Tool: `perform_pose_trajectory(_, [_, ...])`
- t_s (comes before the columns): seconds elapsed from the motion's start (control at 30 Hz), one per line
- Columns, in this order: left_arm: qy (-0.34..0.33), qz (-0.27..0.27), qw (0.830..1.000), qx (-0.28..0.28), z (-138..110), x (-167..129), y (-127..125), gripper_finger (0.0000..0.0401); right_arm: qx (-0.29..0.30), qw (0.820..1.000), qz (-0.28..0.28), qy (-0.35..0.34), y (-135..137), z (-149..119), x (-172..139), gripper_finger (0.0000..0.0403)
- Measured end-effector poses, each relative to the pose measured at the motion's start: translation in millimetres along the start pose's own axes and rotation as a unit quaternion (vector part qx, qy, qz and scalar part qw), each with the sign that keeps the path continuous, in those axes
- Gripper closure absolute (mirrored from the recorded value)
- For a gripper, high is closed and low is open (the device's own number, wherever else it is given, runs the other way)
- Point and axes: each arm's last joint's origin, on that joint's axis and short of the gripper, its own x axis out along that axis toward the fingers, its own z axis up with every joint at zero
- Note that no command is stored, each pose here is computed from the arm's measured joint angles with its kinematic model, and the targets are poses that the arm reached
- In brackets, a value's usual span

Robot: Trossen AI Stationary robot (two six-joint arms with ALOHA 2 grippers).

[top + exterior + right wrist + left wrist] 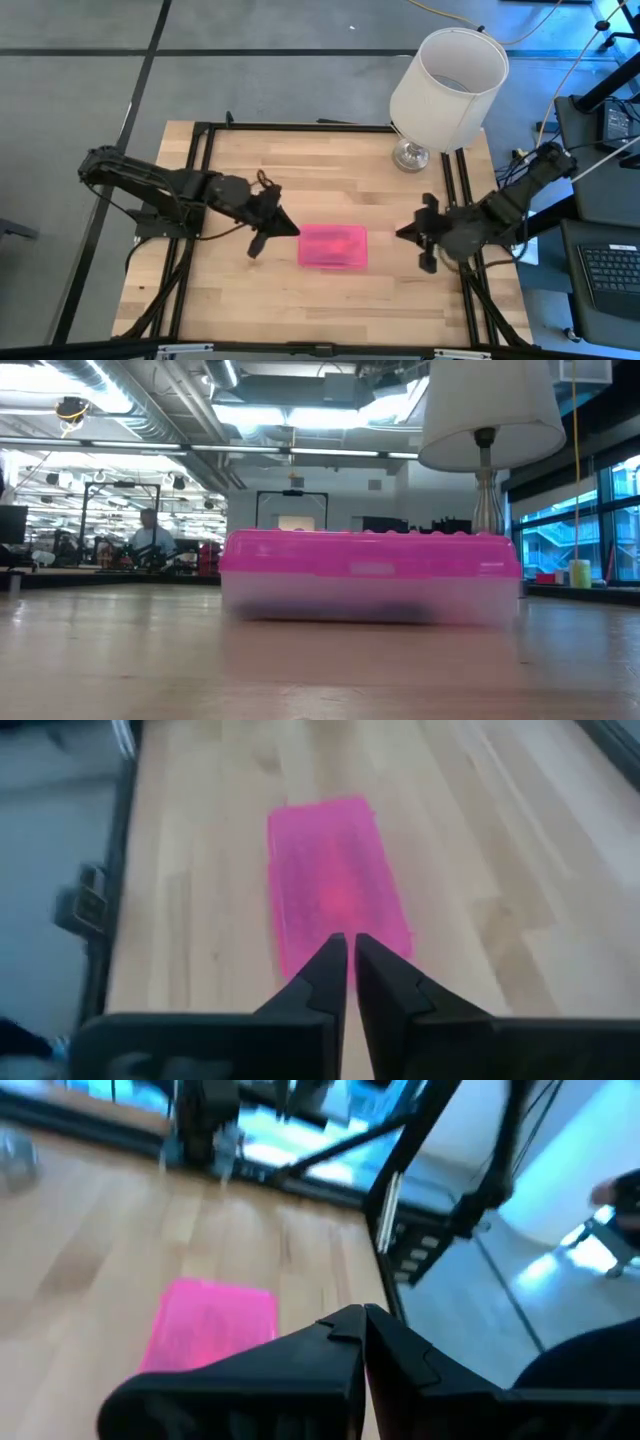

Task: Pick & place school supplies into a supply box
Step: Return to Home Position

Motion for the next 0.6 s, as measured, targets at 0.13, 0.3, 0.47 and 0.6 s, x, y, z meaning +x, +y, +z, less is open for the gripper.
perform_pose_trajectory(0.13, [-0.06,-0.046,0.997,0.01,-4.5,-13.2,1.0,0.0397,0.042,0.995,0.067,-0.066,-4.8,-24.3,-4.3,0.0371])
perform_pose_trajectory(0.3, [-0.117,-0.064,0.991,0.012,-27.6,-32.5,10.7,0.0397,0.043,0.976,0.156,-0.145,-7.3,-49.9,3.6,0.037])
perform_pose_trajectory(0.47, [-0.19,-0.073,0.979,0.01,-53.4,-49.7,23.3,0.0397,0.044,0.961,0.21,-0.177,-18.9,-70.2,8.6,0.0369])
perform_pose_trajectory(0.6, [-0.219,-0.085,0.972,0.012,-74.3,-58.0,32.3,0.0397,0.051,0.947,0.248,-0.198,-30.8,-89.1,12.7,0.0369])
